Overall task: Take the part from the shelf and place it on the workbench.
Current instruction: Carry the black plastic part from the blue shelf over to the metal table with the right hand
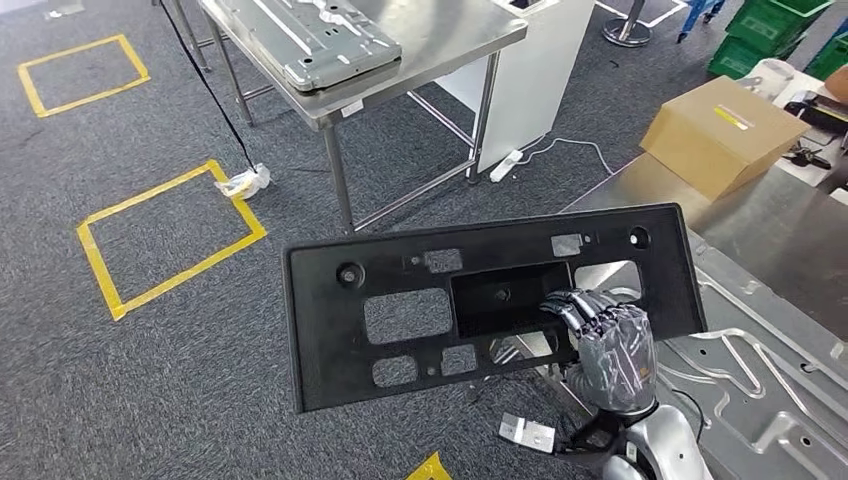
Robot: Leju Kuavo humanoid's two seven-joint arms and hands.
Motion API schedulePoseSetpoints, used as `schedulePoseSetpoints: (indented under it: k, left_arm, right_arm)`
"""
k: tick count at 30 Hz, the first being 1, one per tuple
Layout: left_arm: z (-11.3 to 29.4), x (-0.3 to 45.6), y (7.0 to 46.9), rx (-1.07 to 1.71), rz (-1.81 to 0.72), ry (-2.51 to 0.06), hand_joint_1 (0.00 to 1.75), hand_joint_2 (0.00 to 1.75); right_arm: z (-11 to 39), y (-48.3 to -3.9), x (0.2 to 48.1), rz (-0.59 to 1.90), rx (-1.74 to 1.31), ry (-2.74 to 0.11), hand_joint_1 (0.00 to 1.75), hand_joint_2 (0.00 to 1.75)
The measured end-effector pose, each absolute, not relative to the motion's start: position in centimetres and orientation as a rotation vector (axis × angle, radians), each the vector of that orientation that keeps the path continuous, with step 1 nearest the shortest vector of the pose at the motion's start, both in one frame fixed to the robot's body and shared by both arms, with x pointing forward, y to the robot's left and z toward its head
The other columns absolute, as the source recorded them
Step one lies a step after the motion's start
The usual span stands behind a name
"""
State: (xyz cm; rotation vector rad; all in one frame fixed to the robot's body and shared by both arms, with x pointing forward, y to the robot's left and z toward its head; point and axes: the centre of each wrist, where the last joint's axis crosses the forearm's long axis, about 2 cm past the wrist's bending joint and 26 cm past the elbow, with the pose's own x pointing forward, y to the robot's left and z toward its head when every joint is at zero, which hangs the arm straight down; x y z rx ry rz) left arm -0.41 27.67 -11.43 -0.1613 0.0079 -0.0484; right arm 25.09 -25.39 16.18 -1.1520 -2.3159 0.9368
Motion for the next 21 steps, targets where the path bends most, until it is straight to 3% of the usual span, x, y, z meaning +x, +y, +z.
schedulePoseSetpoints:
  k: [10,21]
  left_arm:
    - [-11.4,-0.5,27.8,-0.164,-0.056,0.011,0.00,1.75]
    - [-11.4,-0.4,28.7,-0.161,-0.080,0.012,0.00,1.75]
  right_arm:
    - [15.2,-28.8,24.4,0.956,-1.260,-2.182,1.75,1.75]
    - [15.0,-42.7,25.9,0.931,-1.476,-1.784,1.75,1.75]
